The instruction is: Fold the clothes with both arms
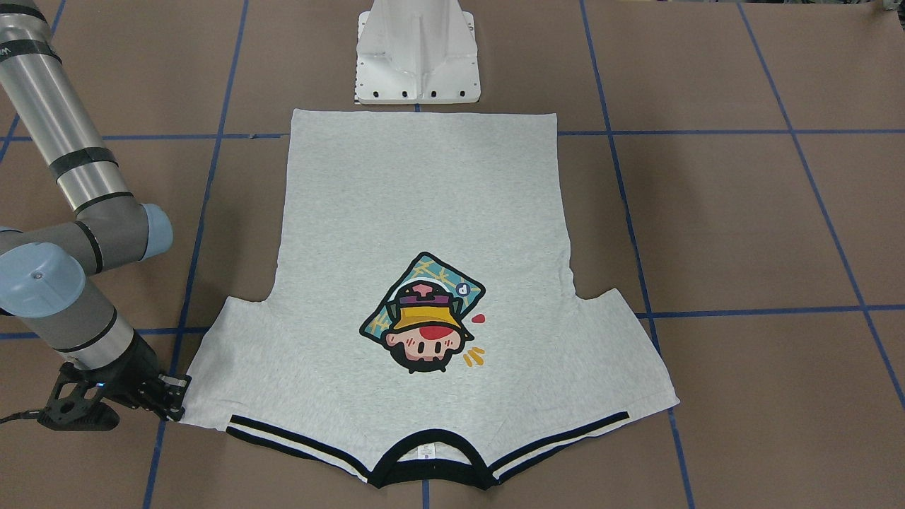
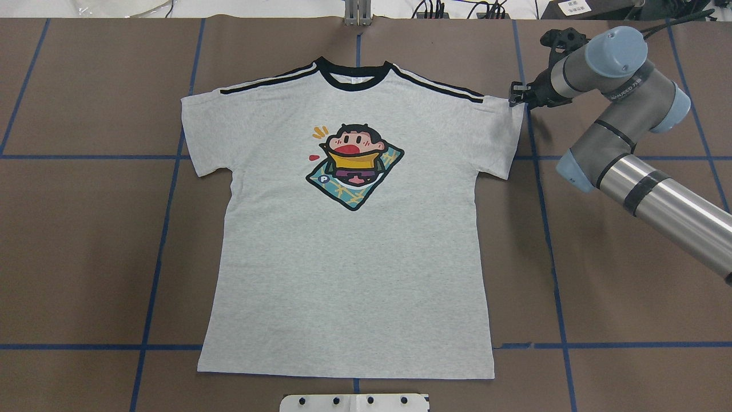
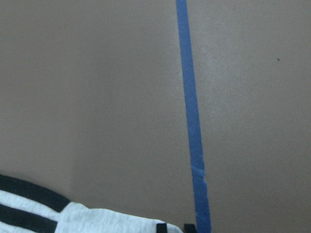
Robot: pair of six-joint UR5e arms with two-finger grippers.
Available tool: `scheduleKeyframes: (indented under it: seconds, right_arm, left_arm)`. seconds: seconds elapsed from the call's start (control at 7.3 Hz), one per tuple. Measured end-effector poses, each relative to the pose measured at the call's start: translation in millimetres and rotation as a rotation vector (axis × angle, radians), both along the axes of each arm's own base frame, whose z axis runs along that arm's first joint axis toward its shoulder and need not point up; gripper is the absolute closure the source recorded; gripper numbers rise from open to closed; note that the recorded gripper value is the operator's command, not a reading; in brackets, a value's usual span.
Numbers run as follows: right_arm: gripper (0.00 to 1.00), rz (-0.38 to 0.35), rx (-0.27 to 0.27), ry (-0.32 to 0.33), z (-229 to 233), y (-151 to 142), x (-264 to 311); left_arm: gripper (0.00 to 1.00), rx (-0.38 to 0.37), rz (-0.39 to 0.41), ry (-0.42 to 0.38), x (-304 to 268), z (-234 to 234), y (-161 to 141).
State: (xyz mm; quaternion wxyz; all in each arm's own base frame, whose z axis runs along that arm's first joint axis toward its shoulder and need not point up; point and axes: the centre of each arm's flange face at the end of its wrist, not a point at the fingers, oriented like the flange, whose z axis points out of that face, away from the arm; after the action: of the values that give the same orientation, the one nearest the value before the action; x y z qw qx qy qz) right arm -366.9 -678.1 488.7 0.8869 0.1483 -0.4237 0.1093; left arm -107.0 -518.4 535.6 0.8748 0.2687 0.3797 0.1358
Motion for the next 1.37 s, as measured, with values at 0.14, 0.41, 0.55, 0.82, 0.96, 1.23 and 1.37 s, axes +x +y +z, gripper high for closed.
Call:
scheduleKeyframes:
  seconds: [0.14, 0.41, 0.55, 0.82, 0.96, 1.23, 1.37]
  right_arm:
    - [1.0, 0.001, 0.003, -0.002, -2.6, -0.5, -0.3]
    - [1.0, 0.002, 0.006, -0.005, -29.1, -2.9, -1.4]
    - [1.0, 0.003, -0.011, 0.008, -58.7, -7.7, -5.2]
    - [1.0, 0.038, -0.078, 0.045, -135.1, -24.6, -25.8]
    - [1.0, 0.083, -0.099, 0.06, -166.0, -30.3, -47.9]
    - [1.0, 0.132, -0.11, 0.1, -202.2, -34.6, -105.9]
    - [1.0, 0.14, -0.102, 0.124, -207.0, -31.5, -128.0]
  left_arm:
    - [0.0, 0.001, 0.0, 0.0, 0.0, -0.3, 0.0]
    - [0.0, 0.001, 0.0, 0.0, 0.0, -0.6, 0.1]
    - [0.0, 0.001, 0.0, 0.0, 0.0, -0.4, 0.1]
    - [0.0, 0.0, 0.0, 0.0, 0.0, -0.1, 0.0]
    - [0.0, 0.0, 0.0, 0.0, 0.0, -0.1, 0.0]
    - [0.0, -0.001, 0.0, 0.0, 0.0, 0.4, 0.0]
    - [0.0, 0.0, 0.001, 0.0, 0.0, 0.5, -0.1]
